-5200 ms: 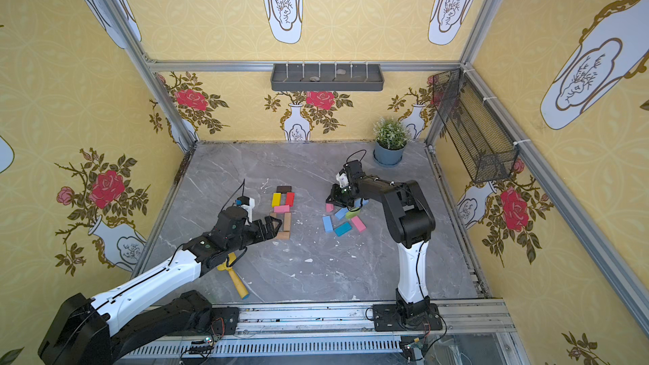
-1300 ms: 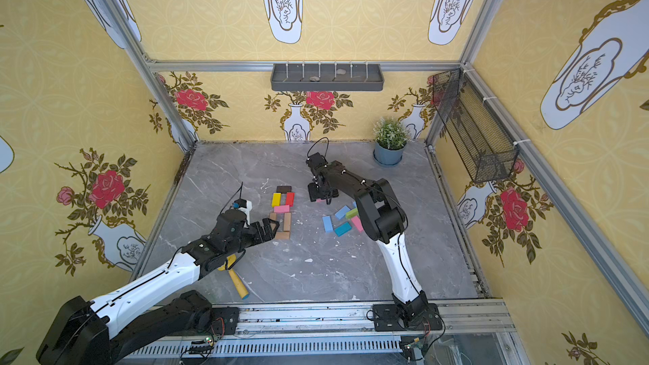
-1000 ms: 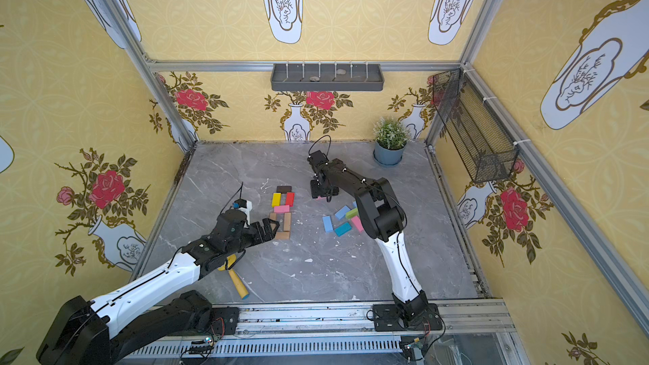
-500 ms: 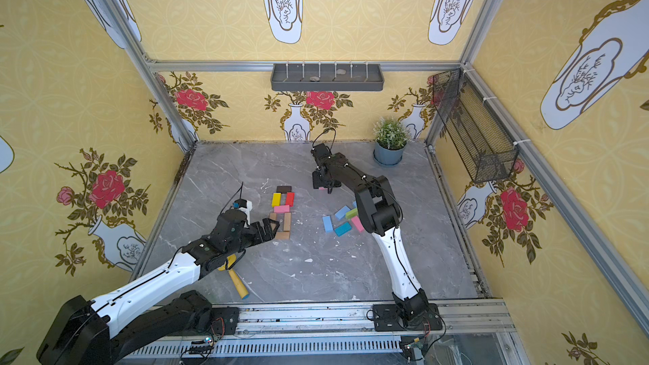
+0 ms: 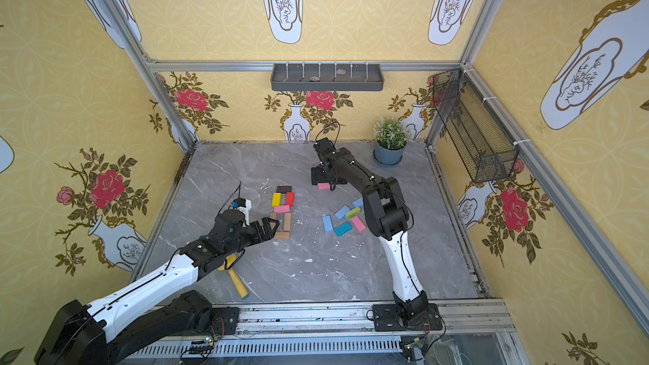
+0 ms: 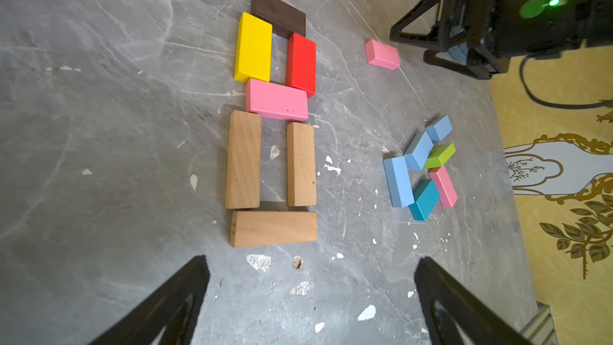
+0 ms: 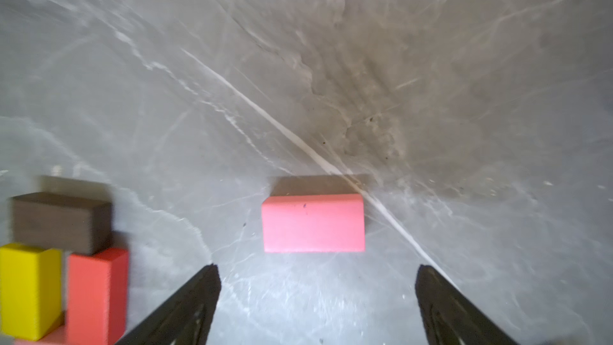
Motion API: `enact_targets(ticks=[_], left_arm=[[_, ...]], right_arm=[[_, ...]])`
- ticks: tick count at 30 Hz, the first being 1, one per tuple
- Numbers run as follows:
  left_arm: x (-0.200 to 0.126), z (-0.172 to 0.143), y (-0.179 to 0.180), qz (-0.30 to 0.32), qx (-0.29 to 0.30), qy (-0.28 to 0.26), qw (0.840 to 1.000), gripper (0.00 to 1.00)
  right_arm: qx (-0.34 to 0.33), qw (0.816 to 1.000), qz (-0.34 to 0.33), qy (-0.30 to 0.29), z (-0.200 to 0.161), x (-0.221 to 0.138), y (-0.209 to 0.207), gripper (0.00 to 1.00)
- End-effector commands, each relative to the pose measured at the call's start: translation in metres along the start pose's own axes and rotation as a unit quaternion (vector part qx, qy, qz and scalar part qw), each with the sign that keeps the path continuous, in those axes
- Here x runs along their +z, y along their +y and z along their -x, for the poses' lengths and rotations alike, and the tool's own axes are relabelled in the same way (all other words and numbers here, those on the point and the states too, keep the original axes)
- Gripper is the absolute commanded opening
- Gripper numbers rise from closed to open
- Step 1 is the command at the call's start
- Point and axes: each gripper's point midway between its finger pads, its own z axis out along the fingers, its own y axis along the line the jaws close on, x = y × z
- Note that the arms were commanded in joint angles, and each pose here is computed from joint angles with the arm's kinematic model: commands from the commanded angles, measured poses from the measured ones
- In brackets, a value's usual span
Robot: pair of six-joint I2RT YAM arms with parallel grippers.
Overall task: Assemble the number 8 with building blocks
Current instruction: Adjust the building block at the center of the board, then move the building block to the center of the board.
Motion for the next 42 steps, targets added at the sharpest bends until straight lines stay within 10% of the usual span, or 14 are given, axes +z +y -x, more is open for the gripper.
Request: enact_targets(ticks=[1, 27, 42], left_arm=[[-0.001, 0.004, -0.006, -0.016, 0.011, -0.010, 1.000, 1.00], [-0.025, 0.040, -0.045, -0.016, 0.112, -0.087, 0.990, 1.00], [0.004, 0.028, -0.097, 0.031, 0.259, -0.048, 0.964, 1.00]], right_arm=[[-0.009, 1.000, -0.014, -0.019, 0.001, -0.026, 0.000, 0.98], [-0.048, 0.993, -0.100, -0.044, -0.108, -0.124, -0.032, 0.98], [-0.027, 0.985, -0.091, -0.142, -0.101, -0.168, -0.050, 0.98]])
